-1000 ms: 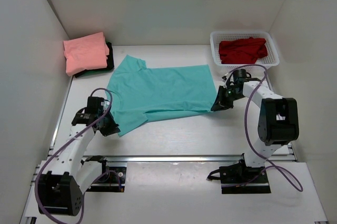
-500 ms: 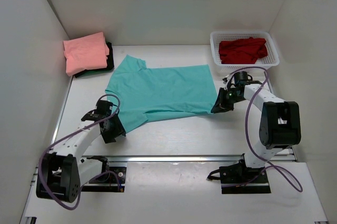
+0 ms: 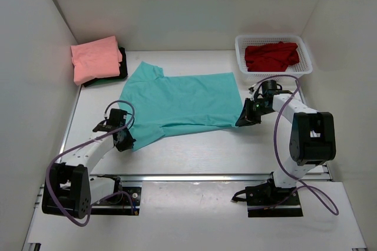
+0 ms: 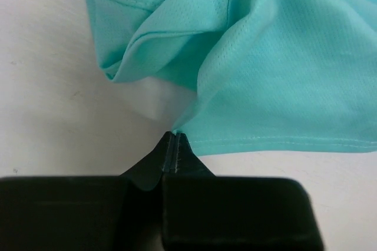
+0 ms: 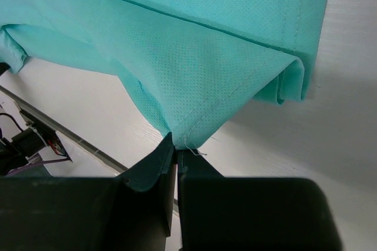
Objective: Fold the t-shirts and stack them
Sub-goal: Fold the flattened tshirt in 1/3 of the way
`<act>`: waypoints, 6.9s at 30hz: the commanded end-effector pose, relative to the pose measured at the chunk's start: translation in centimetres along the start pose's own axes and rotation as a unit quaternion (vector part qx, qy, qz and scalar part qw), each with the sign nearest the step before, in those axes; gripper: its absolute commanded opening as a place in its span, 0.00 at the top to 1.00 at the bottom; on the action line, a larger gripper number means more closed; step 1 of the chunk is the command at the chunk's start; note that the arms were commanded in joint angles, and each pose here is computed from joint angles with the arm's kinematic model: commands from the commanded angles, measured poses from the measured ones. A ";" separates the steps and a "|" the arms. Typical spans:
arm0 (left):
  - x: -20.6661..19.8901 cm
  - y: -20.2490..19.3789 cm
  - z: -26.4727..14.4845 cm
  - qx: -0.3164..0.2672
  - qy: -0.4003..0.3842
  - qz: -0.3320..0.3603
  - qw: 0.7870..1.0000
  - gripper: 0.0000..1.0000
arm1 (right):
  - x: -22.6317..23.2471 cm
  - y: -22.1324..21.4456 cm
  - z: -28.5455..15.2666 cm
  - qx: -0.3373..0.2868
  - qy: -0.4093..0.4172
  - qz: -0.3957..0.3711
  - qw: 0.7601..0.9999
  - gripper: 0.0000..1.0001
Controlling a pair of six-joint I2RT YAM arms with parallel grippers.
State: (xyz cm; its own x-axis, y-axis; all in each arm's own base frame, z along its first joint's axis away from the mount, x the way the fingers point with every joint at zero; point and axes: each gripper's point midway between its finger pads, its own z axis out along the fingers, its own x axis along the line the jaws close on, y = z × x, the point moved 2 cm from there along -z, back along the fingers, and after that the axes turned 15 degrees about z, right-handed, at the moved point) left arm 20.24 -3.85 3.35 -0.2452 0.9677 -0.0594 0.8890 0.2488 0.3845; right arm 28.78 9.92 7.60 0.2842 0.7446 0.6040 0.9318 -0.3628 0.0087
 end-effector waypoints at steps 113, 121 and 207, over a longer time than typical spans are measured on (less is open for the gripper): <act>0.2 5.7 -12.3 -0.007 -0.046 -0.095 0.994 1.00 | -2.9 -4.9 -6.3 -0.080 0.090 0.507 0.853 1.00; 0.4 3.2 -11.7 0.015 -0.041 -0.121 0.992 1.00 | -3.6 -1.4 -7.1 -0.077 0.064 0.483 0.870 1.00; -4.4 9.7 -7.1 -0.184 -0.088 0.055 0.977 0.93 | 1.3 -5.1 -5.9 -0.175 -0.024 -0.024 0.984 0.90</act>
State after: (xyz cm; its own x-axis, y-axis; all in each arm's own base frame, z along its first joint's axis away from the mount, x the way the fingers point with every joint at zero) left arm 22.87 -5.28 8.01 -0.1591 0.9781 -0.1339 0.8111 0.2068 0.5472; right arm 20.48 8.87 8.29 0.3745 0.7751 0.5089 0.8370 -0.5188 0.1741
